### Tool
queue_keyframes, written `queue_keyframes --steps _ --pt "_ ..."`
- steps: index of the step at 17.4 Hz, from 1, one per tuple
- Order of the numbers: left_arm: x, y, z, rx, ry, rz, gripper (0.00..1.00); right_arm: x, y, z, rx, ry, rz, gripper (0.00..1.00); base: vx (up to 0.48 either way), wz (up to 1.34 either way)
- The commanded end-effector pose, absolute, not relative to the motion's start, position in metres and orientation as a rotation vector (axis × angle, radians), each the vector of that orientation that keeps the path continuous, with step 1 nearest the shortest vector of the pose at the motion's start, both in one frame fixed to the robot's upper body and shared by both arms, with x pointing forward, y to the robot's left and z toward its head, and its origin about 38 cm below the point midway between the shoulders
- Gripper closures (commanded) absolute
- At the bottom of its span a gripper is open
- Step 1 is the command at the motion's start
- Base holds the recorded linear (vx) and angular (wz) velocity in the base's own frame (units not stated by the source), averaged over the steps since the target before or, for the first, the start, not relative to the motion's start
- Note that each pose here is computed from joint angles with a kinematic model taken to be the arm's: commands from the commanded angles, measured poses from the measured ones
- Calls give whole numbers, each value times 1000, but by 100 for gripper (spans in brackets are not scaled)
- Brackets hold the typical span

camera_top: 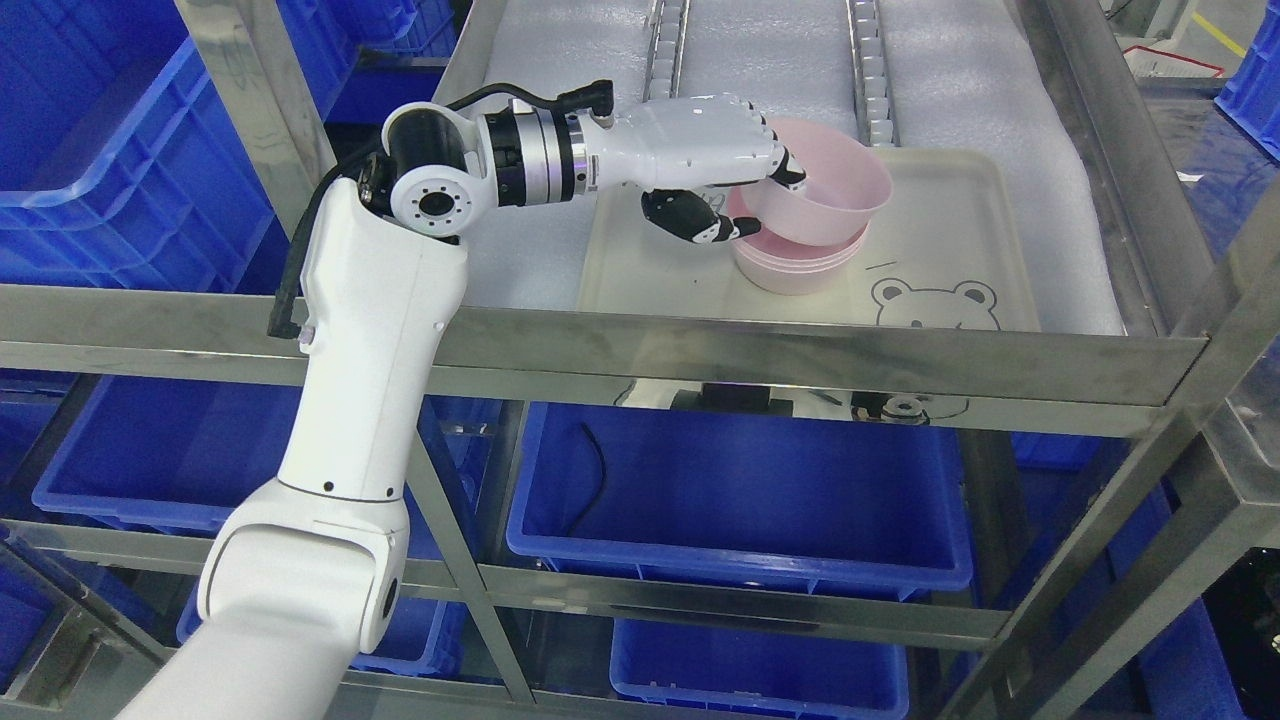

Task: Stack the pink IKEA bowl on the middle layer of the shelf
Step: 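Lower the held pink bowl onto the pink bowl on the tray, then release the bowl and withdraw the left hand down from the shelf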

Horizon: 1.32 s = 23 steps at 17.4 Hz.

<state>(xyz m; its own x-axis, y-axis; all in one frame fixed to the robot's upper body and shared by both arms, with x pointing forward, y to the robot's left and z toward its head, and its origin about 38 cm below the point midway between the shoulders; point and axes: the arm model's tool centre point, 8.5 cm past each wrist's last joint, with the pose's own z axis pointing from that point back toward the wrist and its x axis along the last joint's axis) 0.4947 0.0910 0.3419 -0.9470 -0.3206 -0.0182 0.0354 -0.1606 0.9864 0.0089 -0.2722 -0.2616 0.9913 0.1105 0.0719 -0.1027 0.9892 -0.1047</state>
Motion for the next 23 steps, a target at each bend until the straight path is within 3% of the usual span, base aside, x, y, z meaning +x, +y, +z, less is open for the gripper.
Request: queue_keyframes --steps 1,6,7,9,15,19,23 --pt "501 82 320 247 -1806 -2212 94 13 -283 -261 -119 -91 108 0 0 0" --pt "507 96 328 284 -1797 -2195 82 13 -283 -261 -119 -91 108 0 0 0" --pt "507 99 329 290 -1794 -2194 73 13 -283 -261 -119 -91 108 0 0 0" --pt "509 107 333 305 -1807 -2163 41 13 -283 -261 -119 -91 108 0 -2 -7" --pt "508 121 384 334 -2107 -1912 0 13 -283 -261 -119 -91 108 0 0 15" --pt "485 120 418 135 -2469 -1664 0 13 -283 -261 -119 -91 108 0 -1 20" --pt "432 48 336 -229 -2457 -1771 0 12 -283 -261 -118 -90 108 0 -2 -3"
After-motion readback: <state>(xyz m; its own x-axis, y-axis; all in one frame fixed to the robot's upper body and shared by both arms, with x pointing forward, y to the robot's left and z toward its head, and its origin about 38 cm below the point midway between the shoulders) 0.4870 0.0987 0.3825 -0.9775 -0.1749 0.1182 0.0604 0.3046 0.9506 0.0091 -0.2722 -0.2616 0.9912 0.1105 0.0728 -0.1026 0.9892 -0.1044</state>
